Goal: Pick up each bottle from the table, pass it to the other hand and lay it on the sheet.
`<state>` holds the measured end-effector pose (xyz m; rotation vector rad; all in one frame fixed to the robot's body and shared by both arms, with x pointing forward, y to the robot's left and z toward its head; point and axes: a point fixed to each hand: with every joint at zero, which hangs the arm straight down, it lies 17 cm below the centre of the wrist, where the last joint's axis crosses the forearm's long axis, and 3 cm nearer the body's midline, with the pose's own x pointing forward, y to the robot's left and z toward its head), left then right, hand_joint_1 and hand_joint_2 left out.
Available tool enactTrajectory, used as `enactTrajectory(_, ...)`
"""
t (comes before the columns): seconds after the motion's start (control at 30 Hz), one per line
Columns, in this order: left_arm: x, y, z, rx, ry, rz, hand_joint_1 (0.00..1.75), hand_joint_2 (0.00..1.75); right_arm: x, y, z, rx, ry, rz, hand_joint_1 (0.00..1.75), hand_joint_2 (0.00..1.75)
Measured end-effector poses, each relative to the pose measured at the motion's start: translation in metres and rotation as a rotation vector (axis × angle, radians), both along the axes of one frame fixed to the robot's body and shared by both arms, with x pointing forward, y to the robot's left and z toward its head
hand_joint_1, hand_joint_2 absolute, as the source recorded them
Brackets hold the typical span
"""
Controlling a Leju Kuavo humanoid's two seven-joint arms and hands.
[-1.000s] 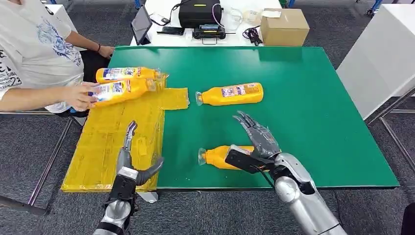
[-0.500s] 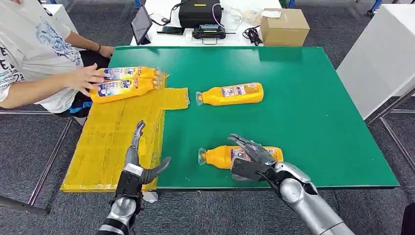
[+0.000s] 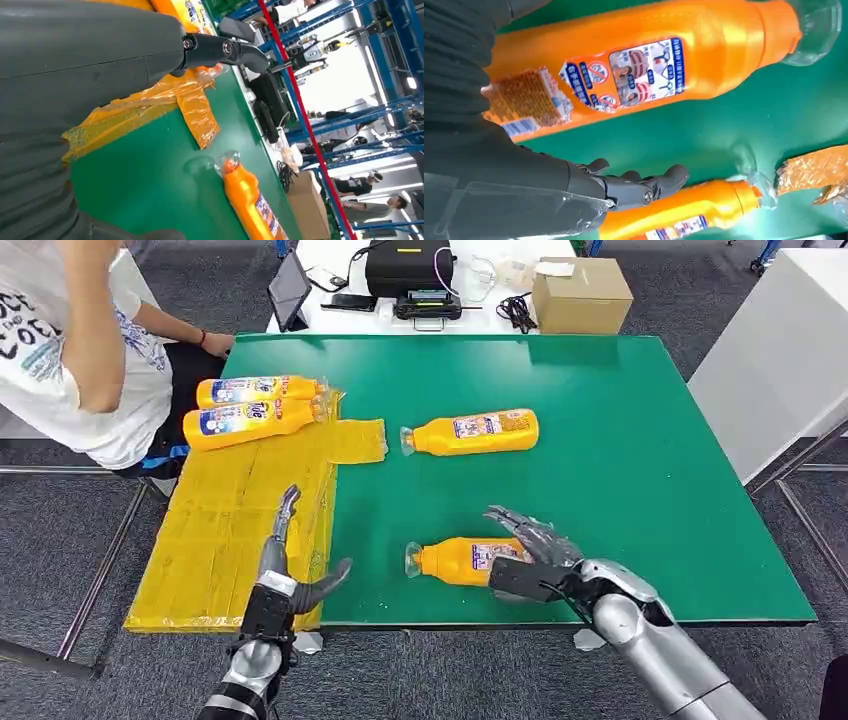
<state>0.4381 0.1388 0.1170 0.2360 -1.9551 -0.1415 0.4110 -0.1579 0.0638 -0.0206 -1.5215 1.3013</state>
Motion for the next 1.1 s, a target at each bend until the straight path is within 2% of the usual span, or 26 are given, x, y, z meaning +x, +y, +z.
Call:
enactTrajectory(0.13, 0.001, -0.002, -0.006, 0.003, 0.016, -0.004, 0.00, 1.75, 0.001, -0.008, -0.001, -0.072, -0.042, 0.017, 0.00, 1.75)
enactTrajectory(0.7, 0.002, -0.009, -0.011, -0.004, 0.036, -0.021, 0.00, 1.75, -0.017, -0.025, -0.028, -0.174, 0.048, 0.074, 0.00, 1.75)
enactTrajectory(1.1, 0.003, -0.015, -0.018, -0.012, 0.059, -0.041, 0.00, 1.75, -0.013, -0.053, -0.057, -0.336, 0.042, 0.009, 0.00, 1.75)
